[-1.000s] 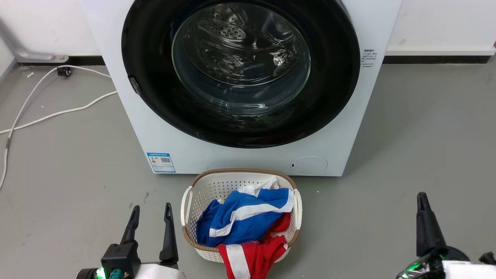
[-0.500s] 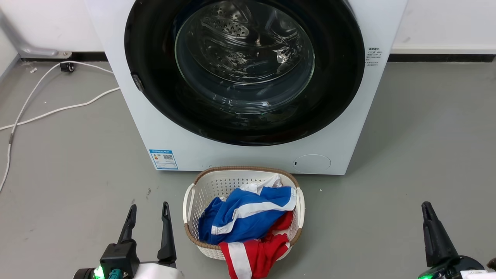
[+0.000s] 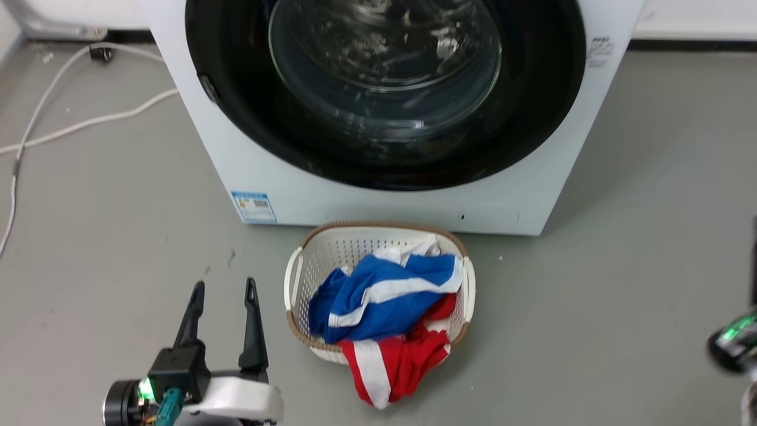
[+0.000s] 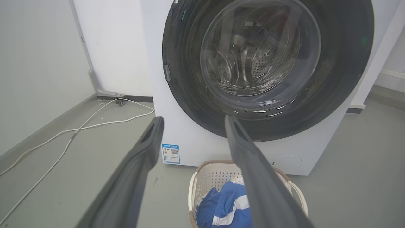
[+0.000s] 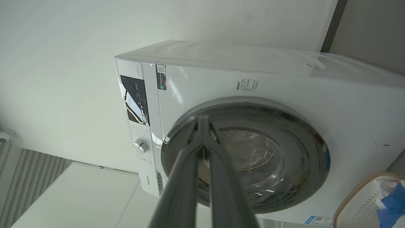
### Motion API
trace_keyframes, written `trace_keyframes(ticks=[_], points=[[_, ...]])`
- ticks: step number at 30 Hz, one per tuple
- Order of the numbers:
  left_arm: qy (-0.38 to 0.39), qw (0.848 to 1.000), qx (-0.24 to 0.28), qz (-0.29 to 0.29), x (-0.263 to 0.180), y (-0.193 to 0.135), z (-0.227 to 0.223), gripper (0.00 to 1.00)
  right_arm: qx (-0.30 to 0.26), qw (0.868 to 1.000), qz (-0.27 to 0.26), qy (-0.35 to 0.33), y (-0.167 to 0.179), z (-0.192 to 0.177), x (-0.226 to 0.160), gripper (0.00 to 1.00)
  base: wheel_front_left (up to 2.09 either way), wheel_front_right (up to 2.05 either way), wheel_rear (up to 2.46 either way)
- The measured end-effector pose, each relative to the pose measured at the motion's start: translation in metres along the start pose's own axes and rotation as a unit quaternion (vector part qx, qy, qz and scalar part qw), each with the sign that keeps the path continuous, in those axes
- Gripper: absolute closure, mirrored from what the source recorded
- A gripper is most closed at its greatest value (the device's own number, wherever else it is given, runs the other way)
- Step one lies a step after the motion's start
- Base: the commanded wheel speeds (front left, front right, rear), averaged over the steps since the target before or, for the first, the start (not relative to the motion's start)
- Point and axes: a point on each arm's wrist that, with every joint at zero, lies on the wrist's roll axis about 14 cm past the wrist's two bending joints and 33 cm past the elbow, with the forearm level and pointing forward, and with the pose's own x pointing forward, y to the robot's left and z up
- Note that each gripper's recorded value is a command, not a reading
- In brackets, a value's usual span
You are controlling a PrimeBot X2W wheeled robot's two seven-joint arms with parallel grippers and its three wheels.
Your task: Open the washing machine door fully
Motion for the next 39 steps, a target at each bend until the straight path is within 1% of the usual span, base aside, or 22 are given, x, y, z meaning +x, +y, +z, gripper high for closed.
trace_keyframes(ticks=[3, 6, 11, 16, 22, 27, 34, 39], points=[[-0.001, 1.000, 0.004, 0.000, 0.010, 0.000, -0.001, 0.00, -0.013, 1.000, 0.010, -0.010, 0.006, 0.014, 0.030, 1.00, 0.00, 0.00, 0.00], [0.004, 1.000, 0.007, 0.001, 0.021, 0.000, -0.006, 0.00, -0.023, 1.000, 0.014, -0.008, 0.008, 0.020, 0.063, 1.00, 0.00, 0.00, 0.00], [0.008, 1.000, 0.007, -0.003, 0.044, -0.003, -0.015, 0.00, -0.065, 0.998, 0.021, 0.019, 0.012, 0.015, 0.119, 1.00, 0.00, 0.00, 0.00], [0.023, 1.000, 0.004, -0.001, 0.060, -0.004, -0.032, 0.00, -0.100, 0.993, 0.024, 0.056, 0.008, -0.004, 0.168, 1.00, 0.00, 0.00, 0.00], [0.044, 0.999, 0.010, 0.007, 0.071, 0.001, -0.054, 0.00, -0.148, 0.980, 0.021, 0.128, -0.006, -0.043, 0.216, 1.00, 0.00, 0.00, 0.00], [0.061, 0.998, 0.013, 0.014, 0.077, 0.005, -0.070, 0.00, -0.185, 0.964, 0.015, 0.190, -0.021, -0.076, 0.241, 1.00, 0.00, 0.00, 0.00], [0.074, 0.997, 0.016, 0.022, 0.079, 0.011, -0.082, 0.00, -0.227, 0.940, 0.010, 0.257, -0.036, -0.116, 0.258, 1.00, 0.00, 0.00, 0.00], [0.077, 0.997, 0.018, 0.025, 0.080, 0.013, -0.085, 0.00, -0.240, 0.929, 0.002, 0.281, -0.043, -0.129, 0.260, 1.00, 0.00, 0.00, 0.00]])
